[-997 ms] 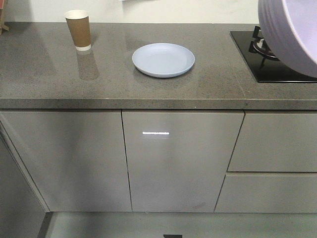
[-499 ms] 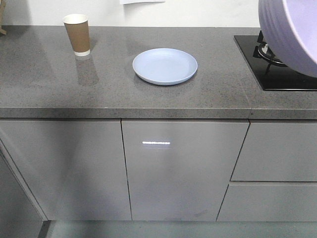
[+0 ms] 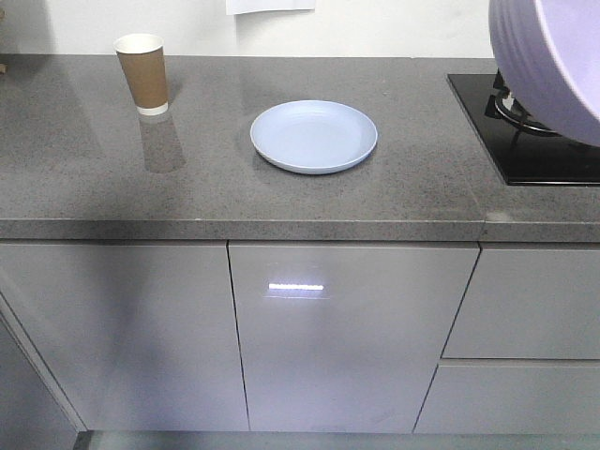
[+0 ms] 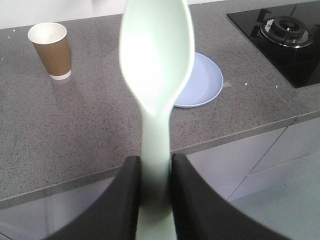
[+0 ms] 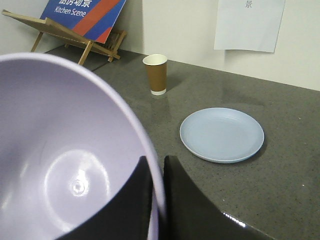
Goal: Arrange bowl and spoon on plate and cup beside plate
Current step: 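Drive toward the light blue plate holding spoon and bowl, then continue approaching the plate until it is within reach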
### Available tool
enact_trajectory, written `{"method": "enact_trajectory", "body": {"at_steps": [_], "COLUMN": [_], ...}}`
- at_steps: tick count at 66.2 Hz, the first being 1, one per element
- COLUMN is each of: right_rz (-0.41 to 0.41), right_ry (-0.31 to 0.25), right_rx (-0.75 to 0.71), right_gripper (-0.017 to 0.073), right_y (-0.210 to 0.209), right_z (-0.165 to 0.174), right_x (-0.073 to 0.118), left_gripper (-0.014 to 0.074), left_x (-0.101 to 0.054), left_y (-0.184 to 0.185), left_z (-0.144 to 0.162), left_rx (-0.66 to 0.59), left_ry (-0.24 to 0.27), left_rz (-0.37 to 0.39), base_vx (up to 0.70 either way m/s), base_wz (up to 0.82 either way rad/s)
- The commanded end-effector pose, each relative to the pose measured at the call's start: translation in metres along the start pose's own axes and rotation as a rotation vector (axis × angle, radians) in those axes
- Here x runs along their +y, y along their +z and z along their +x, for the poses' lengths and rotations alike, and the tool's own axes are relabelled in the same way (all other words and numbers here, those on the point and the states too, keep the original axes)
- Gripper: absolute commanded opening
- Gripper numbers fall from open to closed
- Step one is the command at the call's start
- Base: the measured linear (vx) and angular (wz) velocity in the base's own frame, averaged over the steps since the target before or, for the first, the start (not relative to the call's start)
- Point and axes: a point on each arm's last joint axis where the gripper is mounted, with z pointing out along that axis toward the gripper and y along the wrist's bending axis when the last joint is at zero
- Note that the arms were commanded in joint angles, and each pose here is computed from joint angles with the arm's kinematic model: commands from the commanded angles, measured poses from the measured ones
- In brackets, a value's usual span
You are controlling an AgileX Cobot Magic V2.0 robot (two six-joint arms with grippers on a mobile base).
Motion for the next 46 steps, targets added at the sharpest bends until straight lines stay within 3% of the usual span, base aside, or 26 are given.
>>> {"method": "enact_trajectory", "body": {"at_steps": [1,46], "right_rz": [-0.045,-0.045], "right_ry": [-0.009,-0.01], "right_rx": [-0.057,-0.056], "right_gripper": [-0.0005,-0.0005], "right_y": [-0.0055,-0.0055], "right_z": [-0.0087,-0.0086], "right_x": [0.0103,0.0102], "left_gripper": [-0.0006,-0.0006], "left_x": [-0.0051,-0.0051], "left_y": [-0.0155,-0.0155], "left_z": [-0.0078,-0.0078], "left_rx": [-0.102,-0.102], "left_ry": [-0.002,-0.002], "left_rz": [0.022,0.022], "base_vx": [0.06,0.04], "base_wz": [0.02,0.0]}}
